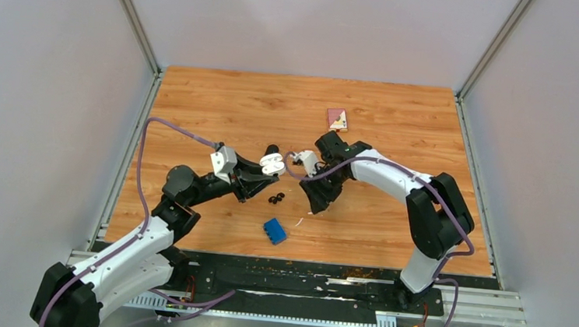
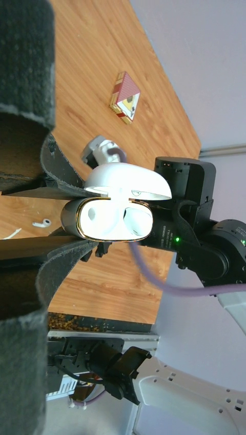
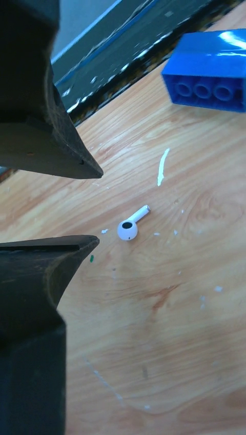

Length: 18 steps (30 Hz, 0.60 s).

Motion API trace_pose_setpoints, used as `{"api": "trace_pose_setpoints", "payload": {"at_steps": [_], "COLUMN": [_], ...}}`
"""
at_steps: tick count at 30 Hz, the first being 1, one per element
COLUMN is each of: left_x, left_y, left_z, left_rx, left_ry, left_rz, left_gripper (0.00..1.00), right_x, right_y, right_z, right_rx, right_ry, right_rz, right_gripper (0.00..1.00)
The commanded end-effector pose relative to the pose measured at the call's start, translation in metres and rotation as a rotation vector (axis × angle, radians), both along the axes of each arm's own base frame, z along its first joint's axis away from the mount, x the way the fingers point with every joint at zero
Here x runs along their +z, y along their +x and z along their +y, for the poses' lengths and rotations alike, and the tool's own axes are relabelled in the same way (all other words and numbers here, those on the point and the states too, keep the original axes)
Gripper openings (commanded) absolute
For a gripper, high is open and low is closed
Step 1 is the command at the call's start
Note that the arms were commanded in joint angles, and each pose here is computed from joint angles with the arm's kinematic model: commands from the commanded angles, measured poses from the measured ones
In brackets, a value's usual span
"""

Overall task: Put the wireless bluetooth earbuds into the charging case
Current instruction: Pick up the earbud from the center of the board.

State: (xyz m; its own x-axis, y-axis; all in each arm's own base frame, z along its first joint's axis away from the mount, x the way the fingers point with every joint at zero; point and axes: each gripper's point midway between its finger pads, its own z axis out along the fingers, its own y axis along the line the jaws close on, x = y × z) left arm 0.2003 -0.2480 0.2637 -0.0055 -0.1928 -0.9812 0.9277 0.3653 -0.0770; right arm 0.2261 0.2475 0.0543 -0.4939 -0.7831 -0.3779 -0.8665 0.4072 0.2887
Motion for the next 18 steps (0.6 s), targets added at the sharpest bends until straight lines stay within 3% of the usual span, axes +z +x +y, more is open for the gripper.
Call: {"api": "trace_pose_setpoints", "payload": {"at_steps": [1, 7, 12, 13, 15, 18], "left_x": [0.013, 0.013, 0.014, 0.014, 0.013, 0.014], "left_y": [-0.003, -0.002, -0.002, -0.002, -0.002, -0.002], "left_z": [0.001, 0.002, 0.002, 0.002, 0.002, 0.003], "left_rx": [-0.001, 0.003, 0.007, 0.006, 0.008, 0.009], "left_ry": [-0.009, -0.008, -0.006, -0.006, -0.004, -0.003], "left_rz": [-0.066, -0.066, -0.072, -0.073, -0.072, -0.076], "left_gripper": [0.00, 0.00, 0.00, 0.00, 0.00, 0.00], "right_x": [0.009, 0.000, -0.007, -0.009, -0.011, -0.016], "right_y": [0.030, 0.038, 0.035, 0.035, 0.032, 0.026], "right_z": [0.008, 0.010, 0.013, 0.013, 0.014, 0.010], "right_rx": [-0.452, -0.620, -0.661, -0.665, -0.673, -0.688], "right_ry": [-0.019, -0.044, -0.049, -0.054, -0.065, -0.104], "right_rz": [0.084, 0.151, 0.184, 0.187, 0.195, 0.191], "right_gripper": [0.41, 0.39, 0.38, 0.43, 0.63, 0.58]}}
